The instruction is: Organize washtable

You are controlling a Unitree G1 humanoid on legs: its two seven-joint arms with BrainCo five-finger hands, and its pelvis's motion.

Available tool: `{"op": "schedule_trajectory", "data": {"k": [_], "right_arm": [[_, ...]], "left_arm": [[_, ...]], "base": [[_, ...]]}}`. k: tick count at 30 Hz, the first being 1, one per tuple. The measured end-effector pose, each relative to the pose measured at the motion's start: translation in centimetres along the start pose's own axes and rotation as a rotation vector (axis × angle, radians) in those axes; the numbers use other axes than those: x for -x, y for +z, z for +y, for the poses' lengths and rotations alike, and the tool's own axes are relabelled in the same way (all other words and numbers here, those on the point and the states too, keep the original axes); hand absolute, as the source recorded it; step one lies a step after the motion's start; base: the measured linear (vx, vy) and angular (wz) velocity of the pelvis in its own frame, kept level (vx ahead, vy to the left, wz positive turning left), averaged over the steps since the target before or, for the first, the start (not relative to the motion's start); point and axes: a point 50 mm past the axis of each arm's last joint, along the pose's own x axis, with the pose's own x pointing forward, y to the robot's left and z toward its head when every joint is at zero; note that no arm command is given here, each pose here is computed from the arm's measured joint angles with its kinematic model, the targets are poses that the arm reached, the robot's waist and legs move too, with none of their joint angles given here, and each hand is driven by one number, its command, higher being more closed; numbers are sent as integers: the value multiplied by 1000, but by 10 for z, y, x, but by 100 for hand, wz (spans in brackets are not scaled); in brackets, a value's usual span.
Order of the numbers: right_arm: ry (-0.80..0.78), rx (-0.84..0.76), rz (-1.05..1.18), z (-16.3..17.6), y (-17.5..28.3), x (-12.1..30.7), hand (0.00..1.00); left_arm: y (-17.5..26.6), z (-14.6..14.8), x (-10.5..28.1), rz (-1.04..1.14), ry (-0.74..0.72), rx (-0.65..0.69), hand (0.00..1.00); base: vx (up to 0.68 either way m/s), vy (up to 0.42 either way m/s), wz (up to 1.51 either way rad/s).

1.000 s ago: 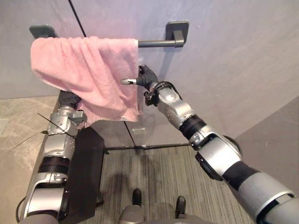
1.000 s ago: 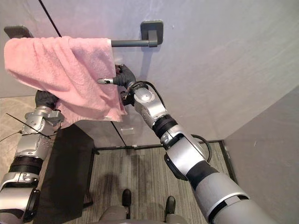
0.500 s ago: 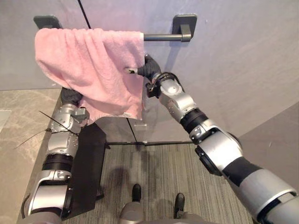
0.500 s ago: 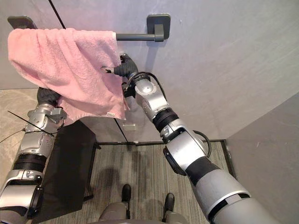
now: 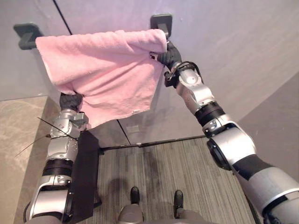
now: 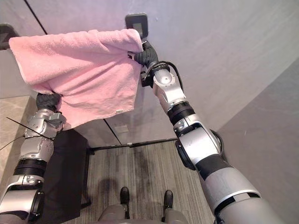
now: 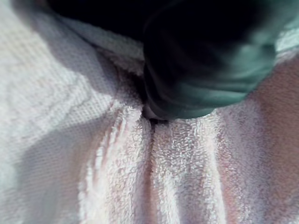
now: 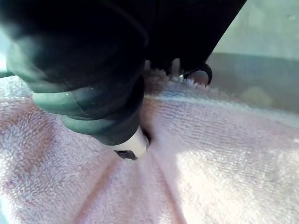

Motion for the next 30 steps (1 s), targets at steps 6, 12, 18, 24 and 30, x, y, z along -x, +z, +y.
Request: {"op": "schedule_trajectory", "data": {"k": [6, 12, 18, 24, 30], "right_arm": [[16, 9, -15, -4, 1, 3, 100], [25, 25, -3, -2, -5, 4, 100], [62, 50, -15, 6, -10, 8, 100], [99, 72, -33, 18, -11, 9, 100], [118, 67, -43, 28, -12, 9, 100]], "left_arm": [[-5, -6, 1, 9, -5, 26, 100], [-9, -5, 2, 25, 3, 20, 100], [-17, 4, 4, 58, 40, 21, 100], [-20, 12, 4, 79, 79, 15, 100], [-17, 22, 0, 78, 123, 1, 100]], "base": [[14, -7, -4], [-14, 4, 1], [-11, 5, 4], [-7, 5, 6], [-14, 3, 9]]}}
